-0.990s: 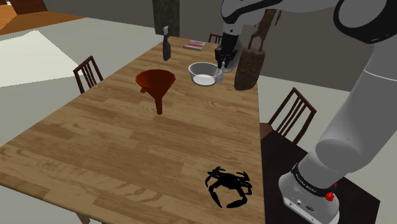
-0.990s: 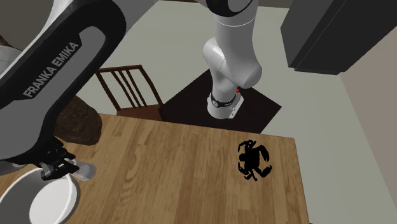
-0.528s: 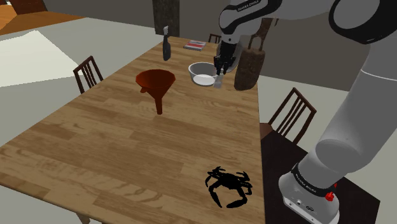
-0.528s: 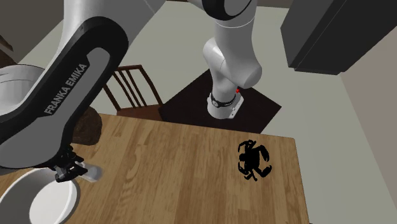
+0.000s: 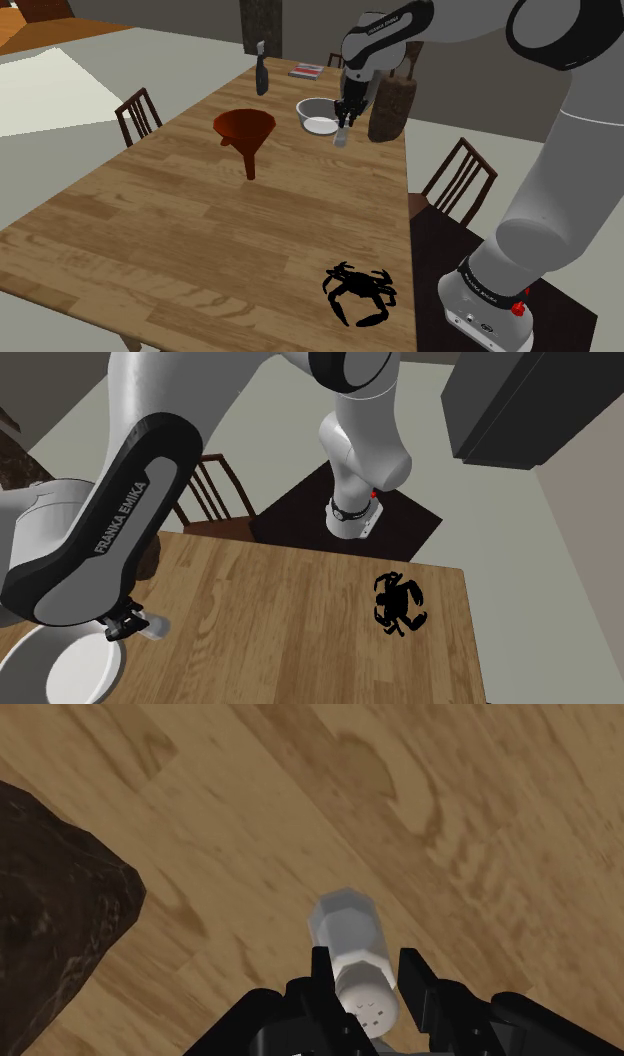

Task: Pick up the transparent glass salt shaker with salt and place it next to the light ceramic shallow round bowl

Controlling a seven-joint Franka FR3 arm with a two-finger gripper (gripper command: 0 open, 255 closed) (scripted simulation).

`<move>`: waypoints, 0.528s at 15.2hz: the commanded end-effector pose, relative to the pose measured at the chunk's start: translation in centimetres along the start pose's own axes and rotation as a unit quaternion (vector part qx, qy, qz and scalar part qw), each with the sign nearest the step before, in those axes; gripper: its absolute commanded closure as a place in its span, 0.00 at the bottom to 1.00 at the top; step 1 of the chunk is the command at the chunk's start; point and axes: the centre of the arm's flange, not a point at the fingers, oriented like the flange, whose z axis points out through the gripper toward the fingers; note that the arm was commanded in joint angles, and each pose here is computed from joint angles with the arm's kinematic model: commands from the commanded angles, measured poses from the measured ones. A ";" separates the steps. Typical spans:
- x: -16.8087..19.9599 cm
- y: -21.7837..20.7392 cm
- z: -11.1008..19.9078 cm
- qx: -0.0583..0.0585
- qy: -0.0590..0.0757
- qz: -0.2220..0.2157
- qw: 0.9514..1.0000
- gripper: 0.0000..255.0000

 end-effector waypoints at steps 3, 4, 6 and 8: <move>0.0 0.0 0.3 0.000 0.000 0.000 1.000 1.00; 0.0 0.0 0.3 0.000 0.000 0.000 1.000 1.00; 0.0 0.0 0.3 0.000 0.000 0.000 1.000 1.00; 0.0 0.0 0.3 0.000 0.000 0.000 1.000 0.00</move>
